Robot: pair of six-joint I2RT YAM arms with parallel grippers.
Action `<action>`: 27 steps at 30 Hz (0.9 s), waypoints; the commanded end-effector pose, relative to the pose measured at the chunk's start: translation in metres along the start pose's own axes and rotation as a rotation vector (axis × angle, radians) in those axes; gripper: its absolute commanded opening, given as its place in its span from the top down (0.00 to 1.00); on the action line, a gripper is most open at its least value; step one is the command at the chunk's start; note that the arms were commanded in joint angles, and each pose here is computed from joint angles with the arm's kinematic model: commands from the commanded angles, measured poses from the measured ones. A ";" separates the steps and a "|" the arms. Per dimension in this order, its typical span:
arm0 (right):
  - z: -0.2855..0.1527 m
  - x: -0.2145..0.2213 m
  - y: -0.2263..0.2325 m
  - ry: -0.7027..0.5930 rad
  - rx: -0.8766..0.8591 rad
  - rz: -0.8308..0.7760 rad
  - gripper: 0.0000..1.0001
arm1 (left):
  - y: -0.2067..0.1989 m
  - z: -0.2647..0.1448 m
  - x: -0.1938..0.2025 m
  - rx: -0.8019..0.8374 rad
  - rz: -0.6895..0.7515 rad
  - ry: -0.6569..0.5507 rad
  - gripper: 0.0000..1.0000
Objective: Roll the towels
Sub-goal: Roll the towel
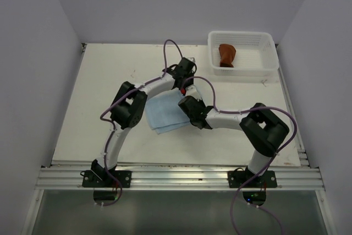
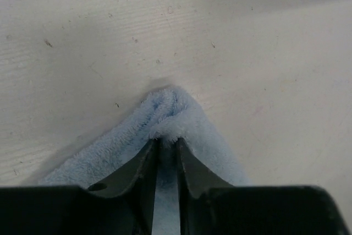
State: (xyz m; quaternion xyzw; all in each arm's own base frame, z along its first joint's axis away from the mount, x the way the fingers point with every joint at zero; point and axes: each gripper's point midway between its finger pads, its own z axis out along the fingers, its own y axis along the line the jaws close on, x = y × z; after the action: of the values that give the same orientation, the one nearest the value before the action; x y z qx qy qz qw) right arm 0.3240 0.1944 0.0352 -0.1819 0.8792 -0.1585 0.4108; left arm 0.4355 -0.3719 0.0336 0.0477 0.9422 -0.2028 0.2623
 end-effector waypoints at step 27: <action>-0.070 -0.061 0.014 -0.173 -0.327 0.250 0.51 | 0.005 -0.023 -0.002 0.152 -0.069 -0.229 1.00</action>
State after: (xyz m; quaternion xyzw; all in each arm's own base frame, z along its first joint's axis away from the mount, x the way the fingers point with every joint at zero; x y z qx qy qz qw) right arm 0.3082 0.2390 0.0916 -0.1726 0.8762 0.0003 0.4500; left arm 0.4233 -0.3562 0.0313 0.0150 0.9023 -0.2646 0.3399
